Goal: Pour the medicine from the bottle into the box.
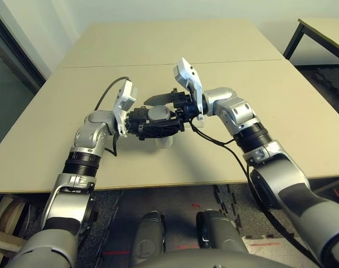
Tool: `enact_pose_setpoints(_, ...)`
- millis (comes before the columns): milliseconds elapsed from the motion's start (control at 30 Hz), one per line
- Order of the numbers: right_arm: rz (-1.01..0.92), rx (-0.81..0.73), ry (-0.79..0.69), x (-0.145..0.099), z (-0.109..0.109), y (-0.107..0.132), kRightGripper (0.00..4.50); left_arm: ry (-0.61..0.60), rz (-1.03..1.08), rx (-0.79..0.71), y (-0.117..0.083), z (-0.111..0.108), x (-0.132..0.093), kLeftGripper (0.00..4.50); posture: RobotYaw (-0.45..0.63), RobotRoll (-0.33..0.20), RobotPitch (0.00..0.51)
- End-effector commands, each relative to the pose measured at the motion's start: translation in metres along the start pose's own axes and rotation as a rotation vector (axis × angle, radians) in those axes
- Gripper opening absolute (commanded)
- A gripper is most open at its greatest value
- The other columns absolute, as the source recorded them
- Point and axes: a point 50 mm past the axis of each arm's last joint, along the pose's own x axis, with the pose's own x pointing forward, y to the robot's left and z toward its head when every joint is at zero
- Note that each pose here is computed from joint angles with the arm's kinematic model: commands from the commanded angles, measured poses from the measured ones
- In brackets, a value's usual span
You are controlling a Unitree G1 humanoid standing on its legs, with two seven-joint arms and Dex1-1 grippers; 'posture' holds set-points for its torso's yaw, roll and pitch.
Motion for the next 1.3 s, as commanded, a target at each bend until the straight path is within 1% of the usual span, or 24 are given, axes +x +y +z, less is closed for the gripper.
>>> enact_pose_setpoints(33, -0.149, 0.004, -0.012, -0.029, 0.004, -0.013, 4.5, 0.004, -0.058, 0.015, -0.004, 0.003, 0.002, 2.78, -0.05, 0.0, 0.043)
enact_pose_setpoints(500, -0.229, 0.004, -0.036, -0.054, 0.01, -0.016, 4.5, 0.006, -0.058, 0.013, -0.003, 0.003, 0.002, 2.78, -0.06, 0.0, 0.037)
enact_pose_setpoints(600, -0.258, 0.007, -0.034, -0.066, 0.01, -0.017, 4.5, 0.007, -0.056, 0.014, -0.003, 0.003, 0.002, 2.78, -0.06, 0.0, 0.037)
enact_pose_setpoints(800, -0.346, 0.016, -0.016, -0.099, 0.008, -0.018, 4.5, 0.009, -0.054, 0.014, -0.002, 0.003, 0.0, 2.78, -0.06, 0.0, 0.04)
enact_pose_setpoints(900, -0.359, 0.018, -0.014, -0.107, 0.008, -0.017, 4.5, 0.011, -0.055, 0.013, -0.002, 0.003, -0.001, 2.78, -0.06, 0.0, 0.041)
enact_pose_setpoints(1133, -0.33, 0.016, -0.033, -0.1, 0.011, -0.011, 4.5, 0.012, -0.058, 0.012, -0.001, 0.003, -0.001, 2.78, -0.07, 0.0, 0.04)
enact_pose_setpoints(1300, -0.24, 0.016, -0.076, -0.086, 0.023, -0.002, 4.5, 0.016, -0.056, 0.014, 0.0, 0.003, -0.001, 2.78, -0.06, 0.0, 0.039)
